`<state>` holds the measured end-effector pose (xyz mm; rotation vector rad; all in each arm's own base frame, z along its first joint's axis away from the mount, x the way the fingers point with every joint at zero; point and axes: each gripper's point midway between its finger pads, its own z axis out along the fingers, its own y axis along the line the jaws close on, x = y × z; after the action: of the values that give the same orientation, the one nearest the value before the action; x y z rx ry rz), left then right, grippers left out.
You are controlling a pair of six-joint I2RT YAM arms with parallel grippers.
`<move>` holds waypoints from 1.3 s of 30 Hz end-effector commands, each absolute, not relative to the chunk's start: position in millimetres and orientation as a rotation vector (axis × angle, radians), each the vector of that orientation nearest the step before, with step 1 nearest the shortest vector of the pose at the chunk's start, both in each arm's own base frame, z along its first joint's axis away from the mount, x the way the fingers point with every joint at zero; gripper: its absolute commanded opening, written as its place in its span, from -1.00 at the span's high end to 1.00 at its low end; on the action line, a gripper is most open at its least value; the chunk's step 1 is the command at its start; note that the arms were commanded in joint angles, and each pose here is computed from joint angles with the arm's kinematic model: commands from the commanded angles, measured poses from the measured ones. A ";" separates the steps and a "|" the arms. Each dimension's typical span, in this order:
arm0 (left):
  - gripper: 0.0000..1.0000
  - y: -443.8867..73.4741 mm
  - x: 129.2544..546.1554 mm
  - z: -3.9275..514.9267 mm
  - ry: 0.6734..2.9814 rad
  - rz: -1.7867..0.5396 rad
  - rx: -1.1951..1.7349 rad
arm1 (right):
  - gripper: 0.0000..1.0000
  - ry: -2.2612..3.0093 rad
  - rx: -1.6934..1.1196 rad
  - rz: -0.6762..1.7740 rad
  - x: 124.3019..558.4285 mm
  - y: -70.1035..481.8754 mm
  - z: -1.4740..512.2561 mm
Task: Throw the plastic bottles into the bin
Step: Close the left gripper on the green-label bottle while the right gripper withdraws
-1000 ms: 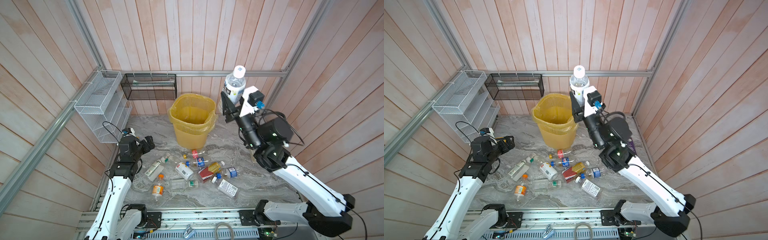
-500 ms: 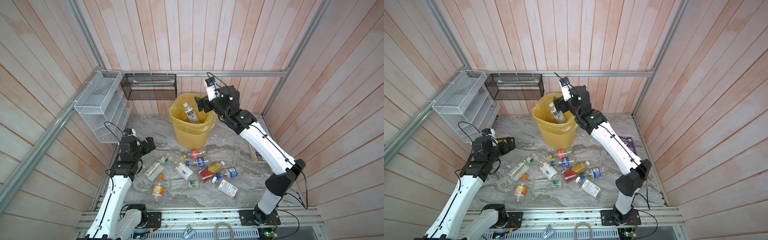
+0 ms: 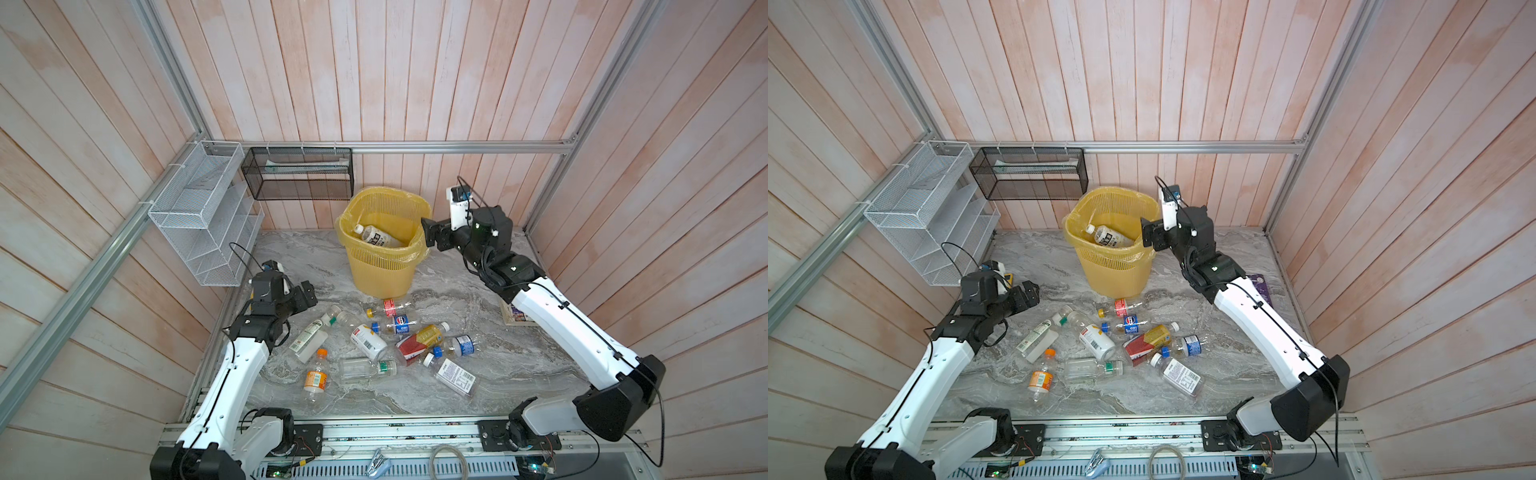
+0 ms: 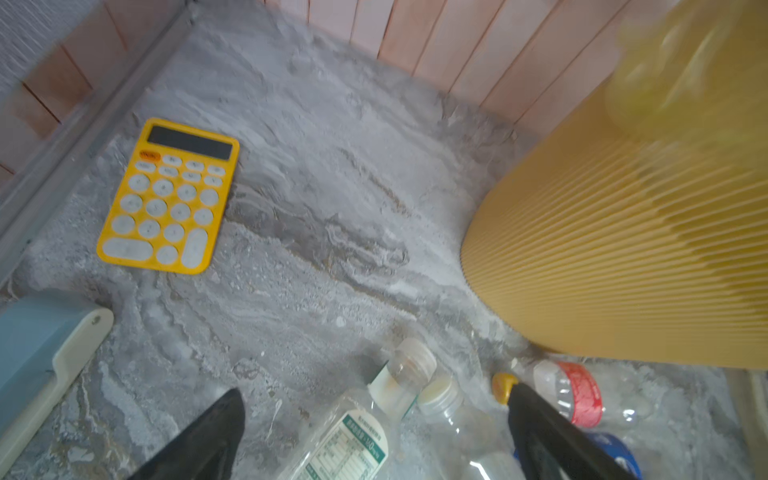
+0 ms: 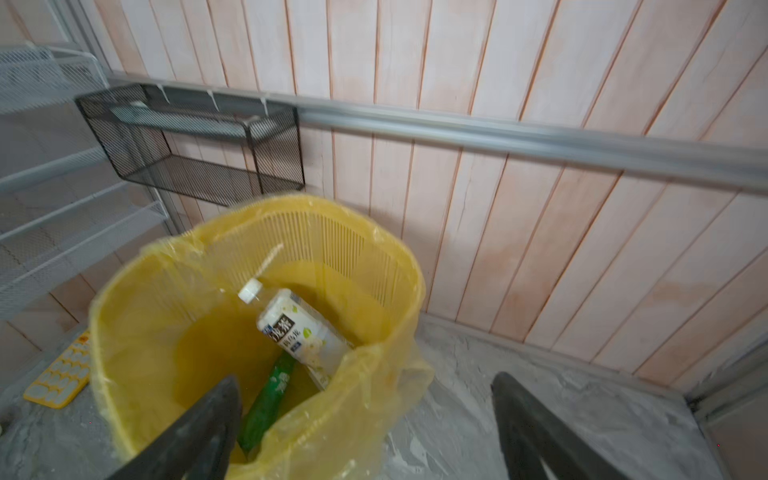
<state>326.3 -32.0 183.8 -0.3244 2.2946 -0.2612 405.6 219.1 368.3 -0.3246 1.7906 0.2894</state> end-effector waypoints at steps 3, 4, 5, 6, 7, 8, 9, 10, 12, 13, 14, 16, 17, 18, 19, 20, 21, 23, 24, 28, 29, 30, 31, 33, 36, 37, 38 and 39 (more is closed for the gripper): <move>-0.99 -58.5 306.9 145.5 2.478 -0.220 -0.209 | -0.90 1.882 -0.129 0.387 388.4 175.0 318.5; -1.00 -58.6 303.5 139.7 2.504 -0.206 -0.216 | -0.90 1.896 -0.107 0.394 384.5 168.3 309.6; -1.00 -59.0 298.2 134.8 2.534 -0.195 -0.222 | -0.90 1.914 -0.081 0.394 380.5 159.3 299.4; -1.00 -60.0 293.3 131.8 2.556 -0.193 -0.225 | -0.91 1.928 -0.058 0.393 374.7 151.0 290.6; -1.00 -60.2 289.6 130.2 2.569 -0.186 -0.224 | -0.92 1.938 -0.047 0.397 368.0 147.7 284.0; -1.00 -58.0 287.1 130.9 2.569 -0.150 -0.240 | -0.93 1.947 0.004 0.374 367.0 129.0 276.6; -1.00 -60.3 286.4 133.5 2.562 -0.140 -0.227 | -0.93 1.950 0.031 0.369 362.4 120.2 272.6; -1.00 -62.8 285.7 135.7 2.561 -0.134 -0.212 | -0.93 1.957 0.049 0.364 357.9 113.5 267.6; -0.99 -60.6 286.5 140.7 2.573 -0.064 -0.204 | -0.93 1.973 0.085 0.335 349.4 99.9 259.4; -0.99 -59.1 288.2 142.5 2.577 -0.028 -0.191 | -0.93 1.976 0.094 0.325 346.5 95.9 257.6; -1.00 -58.8 291.3 144.9 2.579 0.007 -0.156 | -0.93 1.976 0.102 0.314 343.7 91.7 257.0; -0.99 -59.2 297.7 148.6 2.598 0.061 -0.072 | -0.93 1.977 0.110 0.294 340.2 85.4 256.5; -1.00 -58.9 300.5 150.5 2.616 0.101 0.012 | -0.94 1.976 0.112 0.282 339.2 82.3 256.4; -1.00 -55.9 303.4 152.3 2.629 0.156 0.065 | -0.95 1.973 0.116 0.272 338.7 79.3 256.8; -1.00 -49.9 305.1 152.4 2.648 0.234 0.127 | -0.95 1.973 0.120 0.265 338.9 76.8 256.2; -1.00 -47.4 305.2 151.8 2.663 0.283 0.212 | -0.95 1.973 0.121 0.264 339.2 75.1 256.1; -1.00 -48.6 305.4 150.1 2.662 0.298 0.314 | -0.95 1.975 0.120 0.266 340.1 74.4 255.1; -1.00 -55.7 305.8 147.9 2.627 0.273 0.471 | -0.96 1.977 0.115 0.272 342.8 74.0 253.4; -1.00 -61.3 306.4 147.8 2.597 0.238 0.524 | -0.96 1.983 0.112 0.276 344.4 74.5 251.3; -1.00 -80.1 299.6 137.8 2.535 0.100 0.656 | -0.95 1.993 0.107 0.283 350.4 75.9 247.9; -1.00 -79.3 299.5 133.5 2.537 0.100 0.654 | -0.95 1.992 0.103 0.287 351.9 76.8 247.7; -1.00 -77.7 298.7 128.2 2.548 0.096 0.657 | -0.96 1.993 0.101 0.288 352.7 77.2 247.2; -1.00 -76.7 297.6 121.2 2.567 0.088 0.664 | -0.96 1.994 0.099 0.290 353.8 77.6 246.4; -1.00 -74.4 299.9 110.8 2.594 0.061 0.646 | -0.95 2.002 0.090 0.291 355.7 78.9 243.6; -1.00 -71.6 306.8 101.9 2.634 -0.006 0.584 | -0.96 2.005 0.084 0.279 356.5 77.7 242.4; -1.00 -68.7 308.2 97.8 2.655 -0.009 0.573 | -0.95 2.004 0.083 0.269 356.1 76.5 242.1; -1.00 -65.9 309.0 94.0 2.673 0.002 0.569 | -0.95 2.004 0.084 0.263 355.6 75.1 241.4; -1.00 -63.1 309.6 89.3 2.690 0.024 0.568 | -0.95 2.002 0.081 0.257 355.2 74.0 241.3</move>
<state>303.1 -60.1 94.8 0.5513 2.6880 0.0577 354.4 77.0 240.5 0.0976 2.0158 0.2741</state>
